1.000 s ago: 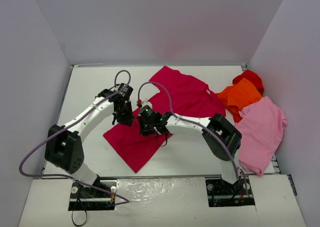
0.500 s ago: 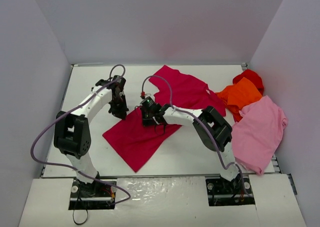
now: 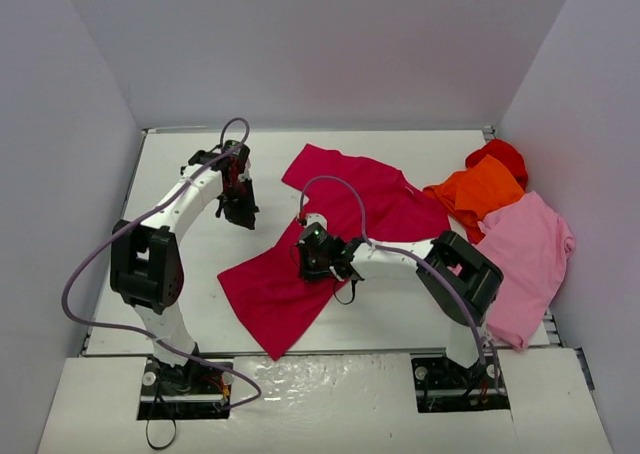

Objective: Fold and stack the t-shirts

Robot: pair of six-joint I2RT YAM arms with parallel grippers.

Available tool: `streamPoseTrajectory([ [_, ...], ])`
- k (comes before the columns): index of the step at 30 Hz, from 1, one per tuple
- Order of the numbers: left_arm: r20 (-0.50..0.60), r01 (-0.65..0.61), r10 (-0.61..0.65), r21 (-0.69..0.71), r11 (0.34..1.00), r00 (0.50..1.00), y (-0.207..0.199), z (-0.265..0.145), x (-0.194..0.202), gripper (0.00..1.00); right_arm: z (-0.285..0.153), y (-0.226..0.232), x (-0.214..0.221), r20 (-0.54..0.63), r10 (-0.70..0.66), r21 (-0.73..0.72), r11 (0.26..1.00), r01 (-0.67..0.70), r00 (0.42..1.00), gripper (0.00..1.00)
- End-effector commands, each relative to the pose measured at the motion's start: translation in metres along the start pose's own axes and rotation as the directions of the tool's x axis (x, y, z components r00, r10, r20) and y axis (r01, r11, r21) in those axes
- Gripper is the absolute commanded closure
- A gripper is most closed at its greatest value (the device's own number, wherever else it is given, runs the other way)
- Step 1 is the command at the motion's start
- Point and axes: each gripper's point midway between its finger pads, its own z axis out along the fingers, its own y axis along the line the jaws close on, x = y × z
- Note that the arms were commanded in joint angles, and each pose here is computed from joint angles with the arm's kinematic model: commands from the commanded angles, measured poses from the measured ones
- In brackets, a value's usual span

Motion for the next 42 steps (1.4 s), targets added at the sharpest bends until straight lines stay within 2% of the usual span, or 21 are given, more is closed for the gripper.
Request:
streamPoseTrajectory([
  [1,0.018,-0.004,0.004,0.041,0.999,1.000,-0.005,-0.002,-0.004,1.00,-0.018,-0.036,0.001,-0.026,-0.045,0.155,0.987,0.049,0.999,1.00],
  [4,0.085,-0.001,-0.005,0.073,0.997,0.996,-0.011,-0.010,-0.015,1.00,-0.036,-0.008,-0.071,0.138,-0.071,0.106,0.993,0.057,0.988,1.00],
  [8,0.132,0.005,-0.017,0.086,0.996,0.991,-0.015,-0.020,-0.024,1.00,-0.044,0.000,-0.119,0.189,-0.038,0.012,0.999,0.036,0.981,1.00],
  [12,0.120,0.015,-0.028,0.113,0.993,0.992,-0.022,-0.022,-0.025,1.00,-0.046,-0.002,-0.149,0.242,-0.066,0.020,0.998,0.063,0.968,1.00],
  [16,0.106,0.010,-0.024,0.130,0.992,0.994,-0.025,-0.021,-0.023,1.00,-0.066,-0.047,-0.170,0.315,-0.018,0.145,0.989,-0.030,0.949,1.00],
  [18,0.098,0.009,-0.021,0.119,0.993,0.995,-0.022,-0.022,-0.020,1.00,-0.081,-0.089,-0.175,0.352,0.006,0.245,0.964,-0.098,0.936,1.00],
  [20,0.051,0.013,-0.021,0.161,0.987,0.998,-0.028,-0.026,-0.006,1.00,-0.095,-0.130,-0.182,0.378,0.044,0.289,0.944,-0.162,0.925,1.00],
  [22,-0.037,0.074,-0.067,0.251,0.965,0.997,-0.038,-0.019,0.029,1.00,-0.101,-0.169,-0.176,0.369,0.087,0.320,0.923,-0.214,0.925,1.00],
  [23,-0.015,0.074,-0.073,0.315,0.946,0.997,-0.048,-0.025,0.036,1.00,-0.103,-0.181,-0.177,0.367,0.098,0.323,0.919,-0.226,0.925,1.00],
  [24,-0.075,0.107,-0.087,0.315,0.943,0.993,-0.050,-0.017,0.057,1.00,-0.104,-0.191,-0.178,0.366,0.106,0.326,0.916,-0.234,0.925,1.00],
  [26,-0.055,0.095,-0.080,0.385,0.918,0.995,-0.068,-0.027,0.089,1.00,-0.103,-0.213,-0.186,0.368,0.123,0.341,0.904,-0.257,0.922,1.00],
  [29,-0.085,0.132,-0.109,0.361,0.923,0.990,-0.062,-0.026,0.125,1.00,-0.101,-0.233,-0.198,0.384,0.156,0.347,0.889,-0.299,0.910,1.00],
  [31,-0.106,0.161,-0.132,0.343,0.926,0.986,-0.059,-0.023,0.155,1.00,-0.085,-0.251,-0.201,0.368,0.177,0.363,0.876,-0.316,0.913,1.00],
  [35,-0.090,0.229,-0.211,0.313,0.922,0.973,-0.036,-0.016,0.175,1.00,-0.065,-0.257,-0.214,0.366,0.176,0.352,0.883,-0.311,0.914,1.00],
  [42,-0.073,0.285,-0.275,0.254,0.924,0.959,-0.023,0.013,0.176,1.00,-0.037,-0.270,-0.220,0.348,0.161,0.360,0.887,-0.290,0.924,1.00],
])
